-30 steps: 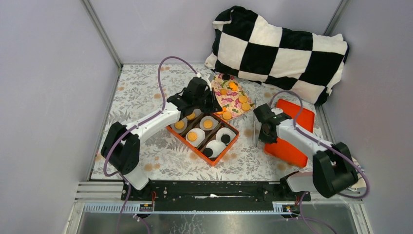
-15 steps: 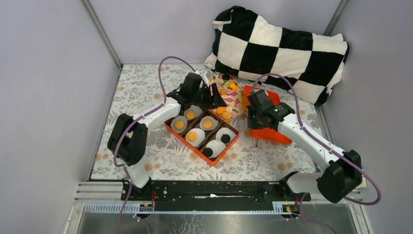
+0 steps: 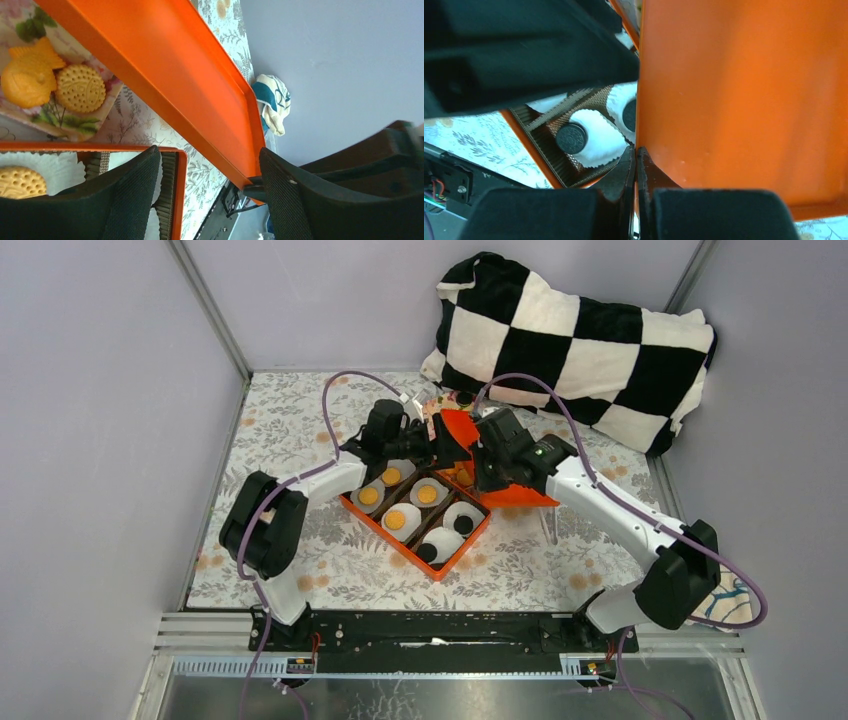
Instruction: Pack the cookies
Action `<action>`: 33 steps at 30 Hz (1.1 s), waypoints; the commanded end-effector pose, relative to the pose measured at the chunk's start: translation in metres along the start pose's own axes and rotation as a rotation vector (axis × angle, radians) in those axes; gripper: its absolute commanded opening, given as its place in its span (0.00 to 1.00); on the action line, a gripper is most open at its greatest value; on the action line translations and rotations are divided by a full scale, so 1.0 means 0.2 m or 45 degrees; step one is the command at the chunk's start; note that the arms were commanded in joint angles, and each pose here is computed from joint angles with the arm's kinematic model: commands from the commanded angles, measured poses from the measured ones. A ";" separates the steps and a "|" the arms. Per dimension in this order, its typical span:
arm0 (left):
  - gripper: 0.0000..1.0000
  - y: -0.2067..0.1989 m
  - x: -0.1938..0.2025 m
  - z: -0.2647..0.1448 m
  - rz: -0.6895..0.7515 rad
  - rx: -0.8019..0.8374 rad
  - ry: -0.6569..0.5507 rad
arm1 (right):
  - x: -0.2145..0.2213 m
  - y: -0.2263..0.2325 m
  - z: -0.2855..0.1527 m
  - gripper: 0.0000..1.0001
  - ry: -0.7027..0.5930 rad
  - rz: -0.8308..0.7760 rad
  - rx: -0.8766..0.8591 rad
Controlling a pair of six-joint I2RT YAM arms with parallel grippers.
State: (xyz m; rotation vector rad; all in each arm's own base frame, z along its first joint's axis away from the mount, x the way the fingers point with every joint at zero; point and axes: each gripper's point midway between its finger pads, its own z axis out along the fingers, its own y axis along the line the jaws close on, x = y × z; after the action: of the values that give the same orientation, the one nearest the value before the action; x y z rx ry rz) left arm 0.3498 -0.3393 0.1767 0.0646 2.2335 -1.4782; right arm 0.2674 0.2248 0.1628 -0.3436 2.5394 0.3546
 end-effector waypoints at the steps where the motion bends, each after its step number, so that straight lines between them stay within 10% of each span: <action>1: 0.78 -0.01 0.03 0.01 -0.009 0.057 0.007 | -0.21 0.16 -0.07 0.00 -0.148 -0.061 -0.141; 9: 0.70 0.02 -0.01 0.06 -0.021 0.034 -0.005 | -0.23 0.31 -0.08 0.00 -0.133 -0.085 -0.271; 14: 0.18 0.06 -0.01 0.09 -0.044 0.015 0.025 | -0.23 0.33 -0.05 0.00 -0.132 -0.086 -0.281; 17: 0.05 0.09 0.01 0.08 -0.059 -0.024 0.038 | -0.25 0.32 -0.03 0.00 -0.141 -0.097 -0.267; 23: 0.00 0.14 0.00 0.06 -0.054 -0.135 0.029 | -0.30 0.25 -0.06 0.04 -0.236 -0.150 -0.103; 28: 0.00 0.19 -0.08 0.04 -0.097 -0.212 0.023 | -0.30 0.16 -0.20 0.37 -0.361 -0.305 0.113; 33: 0.00 0.16 -0.26 -0.05 -0.133 -0.286 0.012 | -0.20 0.16 -0.23 0.49 -0.409 -0.477 0.215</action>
State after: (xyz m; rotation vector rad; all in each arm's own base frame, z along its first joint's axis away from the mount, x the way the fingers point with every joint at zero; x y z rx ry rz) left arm 0.3776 -0.3258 0.1450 -0.1258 2.4412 -1.3525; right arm 0.2693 0.2627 0.2096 -0.5862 2.2603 0.2112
